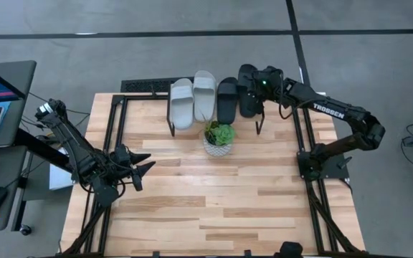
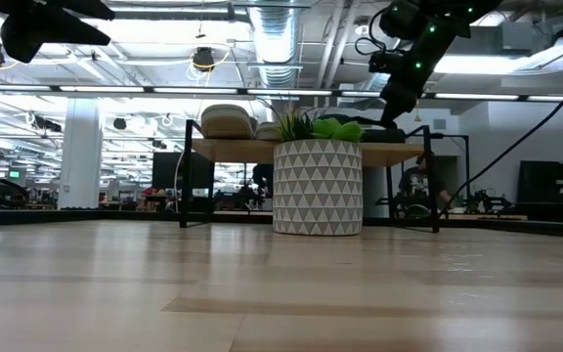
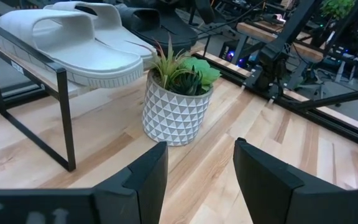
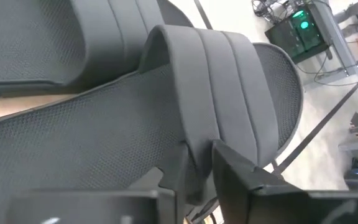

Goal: Pick and place slides into the shelf
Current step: Put the black slide on the shelf

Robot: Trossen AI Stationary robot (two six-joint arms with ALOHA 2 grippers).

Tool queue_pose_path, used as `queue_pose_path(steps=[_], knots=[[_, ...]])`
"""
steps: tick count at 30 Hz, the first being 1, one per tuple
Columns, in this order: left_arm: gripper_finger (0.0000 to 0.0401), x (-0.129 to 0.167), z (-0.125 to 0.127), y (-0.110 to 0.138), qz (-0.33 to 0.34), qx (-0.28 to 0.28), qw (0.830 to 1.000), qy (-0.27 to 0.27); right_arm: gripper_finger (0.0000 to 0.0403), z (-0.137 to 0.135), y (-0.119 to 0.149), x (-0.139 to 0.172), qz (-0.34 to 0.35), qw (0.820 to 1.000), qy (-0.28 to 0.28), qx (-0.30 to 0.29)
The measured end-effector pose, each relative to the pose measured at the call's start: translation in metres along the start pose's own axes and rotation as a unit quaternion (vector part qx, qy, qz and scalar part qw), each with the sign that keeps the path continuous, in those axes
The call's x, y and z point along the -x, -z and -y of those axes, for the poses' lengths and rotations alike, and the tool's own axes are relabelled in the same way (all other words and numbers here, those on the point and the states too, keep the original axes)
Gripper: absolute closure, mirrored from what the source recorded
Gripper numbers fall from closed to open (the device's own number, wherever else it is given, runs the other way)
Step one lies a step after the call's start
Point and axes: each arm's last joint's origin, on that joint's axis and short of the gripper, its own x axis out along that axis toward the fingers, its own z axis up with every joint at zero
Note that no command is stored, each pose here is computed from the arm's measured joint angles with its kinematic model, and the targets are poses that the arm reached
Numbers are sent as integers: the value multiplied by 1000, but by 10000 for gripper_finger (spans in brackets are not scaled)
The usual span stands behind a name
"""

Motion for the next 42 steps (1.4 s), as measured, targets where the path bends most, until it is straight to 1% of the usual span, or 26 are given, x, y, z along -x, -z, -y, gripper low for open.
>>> queue_pose_path(steps=[2,8,19,31,36,42], knots=[[230,0,0,0,0,-2,1000,-1,326,0,0,0,-2,1000,2,0],[230,0,-1,0,-1,-6,1000,-2,290,-2,1,1,-30,999,38,1],[230,0,-1,0,-1,-6,1000,-2,242,-9,0,3,-35,999,30,15],[230,0,-1,0,-2,-5,1000,-2,180,-10,0,3,-31,999,22,24],[230,0,-1,1,-7,-5,1000,0,165,-13,-1,5,-28,999,20,28],[230,0,-1,1,-8,-5,1000,1,163,-18,-6,18,-1,999,14,35]])
